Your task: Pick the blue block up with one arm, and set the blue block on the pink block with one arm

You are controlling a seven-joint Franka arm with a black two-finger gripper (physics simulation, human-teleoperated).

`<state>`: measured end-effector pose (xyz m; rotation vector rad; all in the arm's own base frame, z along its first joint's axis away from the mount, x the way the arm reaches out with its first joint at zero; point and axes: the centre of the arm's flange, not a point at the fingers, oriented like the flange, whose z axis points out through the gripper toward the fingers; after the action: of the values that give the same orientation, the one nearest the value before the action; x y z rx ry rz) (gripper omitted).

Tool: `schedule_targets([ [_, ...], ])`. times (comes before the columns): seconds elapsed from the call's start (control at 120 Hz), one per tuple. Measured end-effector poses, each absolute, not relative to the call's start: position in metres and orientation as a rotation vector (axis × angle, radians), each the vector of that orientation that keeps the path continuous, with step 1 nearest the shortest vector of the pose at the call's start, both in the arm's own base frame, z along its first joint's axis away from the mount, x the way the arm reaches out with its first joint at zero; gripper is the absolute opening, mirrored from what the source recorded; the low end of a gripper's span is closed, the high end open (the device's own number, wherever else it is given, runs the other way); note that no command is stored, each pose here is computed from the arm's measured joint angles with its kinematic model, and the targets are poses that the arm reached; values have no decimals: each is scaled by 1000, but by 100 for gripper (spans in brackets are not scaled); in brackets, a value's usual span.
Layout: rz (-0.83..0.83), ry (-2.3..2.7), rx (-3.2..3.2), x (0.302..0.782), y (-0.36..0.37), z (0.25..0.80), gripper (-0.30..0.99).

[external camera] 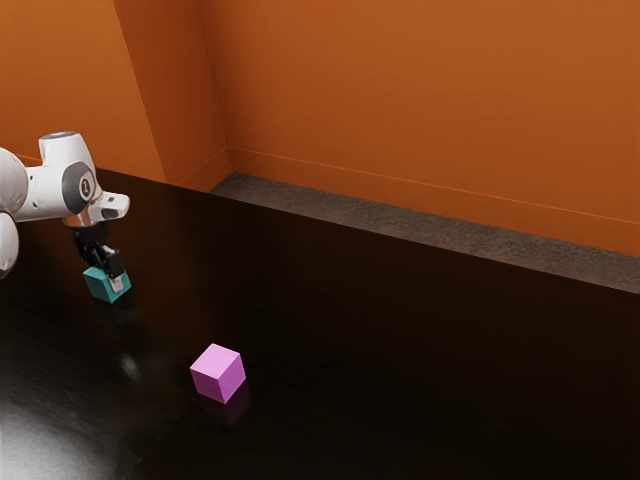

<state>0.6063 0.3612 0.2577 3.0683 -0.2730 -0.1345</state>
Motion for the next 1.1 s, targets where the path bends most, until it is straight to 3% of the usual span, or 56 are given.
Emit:
schedule_targets([
  [0.292, -107, -272, 3080, 604, 361, 275, 40],
  [0.5, -71, -220, 3059, 571, 342, 317, 41],
  [0.808, -62, -348, 2974, 567, 169, 360, 40],
  [1.1, -149, -302, 3018, 529, 53, 354, 39],
])
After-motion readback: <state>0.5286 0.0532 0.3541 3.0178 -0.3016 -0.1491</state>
